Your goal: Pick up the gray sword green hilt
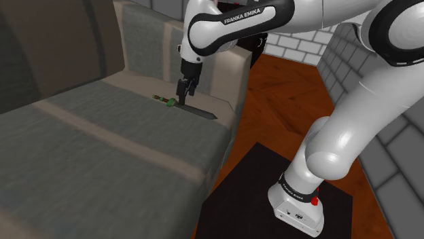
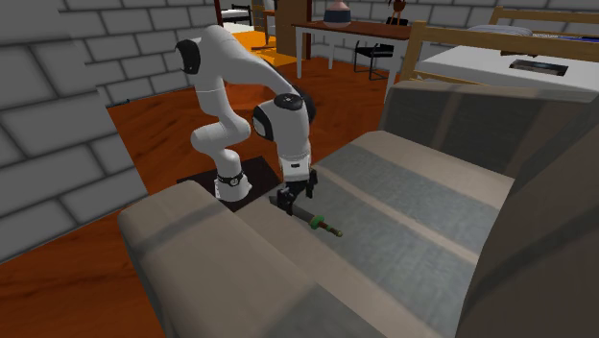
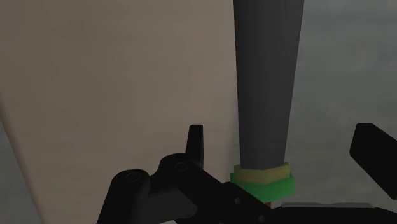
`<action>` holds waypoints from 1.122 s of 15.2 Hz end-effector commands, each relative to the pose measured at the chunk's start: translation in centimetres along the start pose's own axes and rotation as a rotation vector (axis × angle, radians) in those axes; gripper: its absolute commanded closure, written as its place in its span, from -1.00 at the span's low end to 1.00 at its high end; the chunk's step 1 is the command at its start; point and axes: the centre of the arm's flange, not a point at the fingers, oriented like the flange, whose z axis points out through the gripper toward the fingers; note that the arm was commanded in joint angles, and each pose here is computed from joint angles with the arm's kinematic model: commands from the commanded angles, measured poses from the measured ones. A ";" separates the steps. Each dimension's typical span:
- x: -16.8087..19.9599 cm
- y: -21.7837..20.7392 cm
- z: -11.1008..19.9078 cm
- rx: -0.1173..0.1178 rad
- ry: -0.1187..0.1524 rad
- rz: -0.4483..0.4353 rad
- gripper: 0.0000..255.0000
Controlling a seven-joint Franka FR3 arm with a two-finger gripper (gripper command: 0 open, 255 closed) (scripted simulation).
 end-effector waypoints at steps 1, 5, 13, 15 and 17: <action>0.3 -0.1 1.2 0.005 0.001 -0.003 -1.00; 0.2 0.1 3.3 0.005 0.001 -0.003 -1.00; 0.1 0.0 4.2 0.004 0.001 -0.003 1.00; 0.3 0.0 4.2 0.004 0.001 -0.004 1.00; 0.4 0.1 4.2 0.004 0.001 -0.004 1.00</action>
